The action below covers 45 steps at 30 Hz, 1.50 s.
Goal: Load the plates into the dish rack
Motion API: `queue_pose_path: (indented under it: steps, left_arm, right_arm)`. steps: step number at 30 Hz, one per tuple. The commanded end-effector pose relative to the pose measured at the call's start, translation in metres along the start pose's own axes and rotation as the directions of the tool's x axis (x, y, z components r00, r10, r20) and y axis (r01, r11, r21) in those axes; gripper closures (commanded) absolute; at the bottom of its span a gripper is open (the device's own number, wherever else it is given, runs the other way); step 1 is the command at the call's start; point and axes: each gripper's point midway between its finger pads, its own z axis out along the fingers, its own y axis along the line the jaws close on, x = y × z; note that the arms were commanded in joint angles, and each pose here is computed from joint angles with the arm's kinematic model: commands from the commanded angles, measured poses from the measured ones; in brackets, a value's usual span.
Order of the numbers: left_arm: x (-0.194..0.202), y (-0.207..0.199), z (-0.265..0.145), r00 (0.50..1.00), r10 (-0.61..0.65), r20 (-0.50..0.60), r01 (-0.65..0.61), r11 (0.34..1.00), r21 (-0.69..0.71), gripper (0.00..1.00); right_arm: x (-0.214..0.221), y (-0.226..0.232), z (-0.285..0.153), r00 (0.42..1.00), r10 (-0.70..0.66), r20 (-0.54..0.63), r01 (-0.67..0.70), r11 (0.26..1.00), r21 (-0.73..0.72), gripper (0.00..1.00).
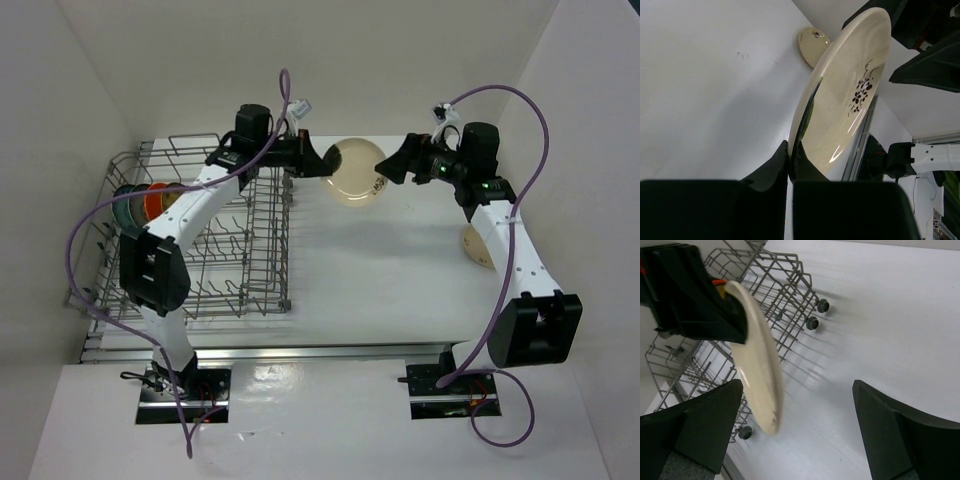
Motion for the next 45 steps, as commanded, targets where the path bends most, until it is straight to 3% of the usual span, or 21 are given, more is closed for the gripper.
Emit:
queue_pose_path:
  steps: [1, 4, 8, 11, 12, 15, 19, 23, 27, 31, 38, 45]
  left_arm:
    - [-0.080, -0.047, -0.068, 0.956, 0.200, 0.213, -0.195, 0.980, -0.044, 1.00]
    - [-0.111, -0.038, -0.132, 0.915, 0.250, 0.317, -0.187, 0.959, -0.215, 1.00]
    - [-0.129, -0.004, -0.227, 0.854, 0.353, 0.381, -0.093, 0.826, -0.557, 1.00]
    - [-0.110, 0.026, -0.281, 0.864, 0.371, 0.340, -0.012, 0.691, -0.723, 1.00]
    - [-0.102, 0.032, -0.308, 0.864, 0.385, 0.324, 0.020, 0.617, -0.786, 1.00]
    - [-0.070, 0.062, -0.336, 0.902, 0.329, 0.278, 0.070, 0.523, -0.849, 1.00]
    - [-0.024, 0.103, -0.352, 0.964, 0.204, 0.173, 0.086, 0.376, -0.922, 1.00]
    - [0.009, 0.139, -0.343, 0.990, 0.086, 0.112, 0.076, 0.348, -0.934, 1.00]
    - [0.011, 0.159, -0.343, 0.991, 0.077, 0.110, 0.080, 0.315, -0.946, 1.00]
    - [0.023, 0.176, -0.354, 0.996, 0.030, 0.085, 0.076, 0.224, -0.972, 1.00]
    - [0.027, 0.177, -0.352, 0.997, 0.021, 0.072, 0.065, 0.234, -0.970, 1.00]
    - [0.030, 0.179, -0.383, 0.999, 0.011, 0.051, 0.050, 0.064, -0.997, 1.00]
  right_arm:
    - [-0.027, 0.008, -0.011, 0.995, -0.065, 0.076, 0.062, 0.997, 0.038, 0.00]
    - [-0.024, -0.003, -0.020, 0.991, -0.094, 0.099, 0.080, 0.988, 0.130, 0.00]
    - [0.002, -0.040, -0.023, 0.995, -0.055, 0.081, 0.030, 0.958, 0.284, 0.00]
    - [0.020, -0.057, -0.019, 0.999, -0.014, 0.039, 0.000, 0.943, 0.333, 0.00]
    - [0.026, -0.060, -0.014, 1.000, 0.001, 0.021, -0.007, 0.945, 0.327, 0.00]
    - [0.037, -0.065, -0.007, 1.000, 0.022, -0.007, -0.018, 0.951, 0.309, 0.00]
    - [0.045, -0.079, 0.009, 0.998, 0.048, -0.038, -0.034, 0.951, 0.308, 0.00]
    - [0.050, -0.090, 0.021, 0.995, 0.077, -0.069, -0.051, 0.947, 0.318, 0.00]
    - [0.059, -0.106, 0.023, 0.991, 0.108, -0.080, -0.070, 0.924, 0.375, 0.00]
    - [0.066, -0.122, 0.017, 0.991, 0.113, -0.075, -0.067, 0.888, 0.454, 0.00]
    - [0.064, -0.129, 0.025, 0.990, 0.118, -0.080, -0.069, 0.886, 0.458, 0.00]
    - [0.079, -0.146, 0.030, 0.980, 0.173, -0.093, -0.102, 0.852, 0.513, 0.00]
